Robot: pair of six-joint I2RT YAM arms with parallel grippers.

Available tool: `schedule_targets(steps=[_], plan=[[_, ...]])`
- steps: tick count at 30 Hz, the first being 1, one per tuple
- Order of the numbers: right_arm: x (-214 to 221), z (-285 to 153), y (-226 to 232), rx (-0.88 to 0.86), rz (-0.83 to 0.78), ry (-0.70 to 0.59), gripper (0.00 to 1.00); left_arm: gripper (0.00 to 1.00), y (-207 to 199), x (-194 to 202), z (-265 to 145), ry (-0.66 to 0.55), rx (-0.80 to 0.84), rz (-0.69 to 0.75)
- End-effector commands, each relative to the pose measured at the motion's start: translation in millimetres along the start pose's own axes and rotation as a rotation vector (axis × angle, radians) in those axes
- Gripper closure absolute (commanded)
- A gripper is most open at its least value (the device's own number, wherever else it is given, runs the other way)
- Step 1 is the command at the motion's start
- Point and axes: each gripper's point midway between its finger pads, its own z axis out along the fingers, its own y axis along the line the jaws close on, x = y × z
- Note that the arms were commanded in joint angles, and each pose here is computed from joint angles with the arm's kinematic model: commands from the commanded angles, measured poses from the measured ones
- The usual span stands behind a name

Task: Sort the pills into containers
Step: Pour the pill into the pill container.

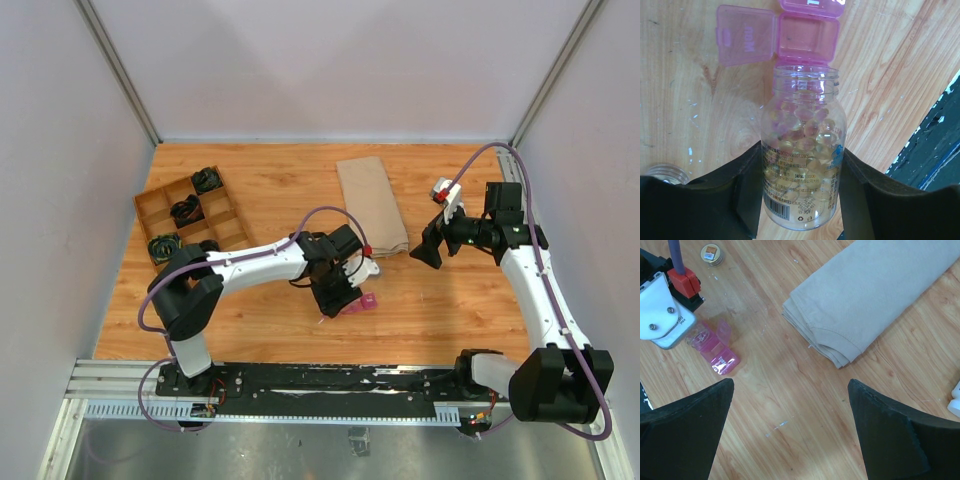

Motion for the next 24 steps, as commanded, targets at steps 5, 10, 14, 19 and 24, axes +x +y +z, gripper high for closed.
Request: schedule_targets(steps=[5, 10, 14, 19, 24], plan=[[-6.4, -4.5, -1.6, 0.0, 0.01, -0.017, 0.01, 1.0, -6.7, -7.2, -9.0, -0.029, 0.015, 0.003], [-5.7, -4.4, -2.1, 0.001, 0.012, -0.015, 0.01, 1.0, -5.5, 0.8, -2.9, 0.011, -0.001, 0.001], [-5.3, -3.8, -2.4, -0.001, 0.014, -0.013, 0.01, 1.0, -3.4, -3.5, -8.0, -0.015, -0.014, 0.006], [-5.3, -4.3, -3.1, 0.004, 0.013, -0.012, 0.01, 1.0, -6.6, -5.2, -5.7, -0.006, 0.01, 0.009], [-4.6, -4.2, -3.2, 0.005, 0.014, -0.01, 0.01, 1.0, -7.6, -7.3, -8.6, 0.001, 0.003, 0.015]])
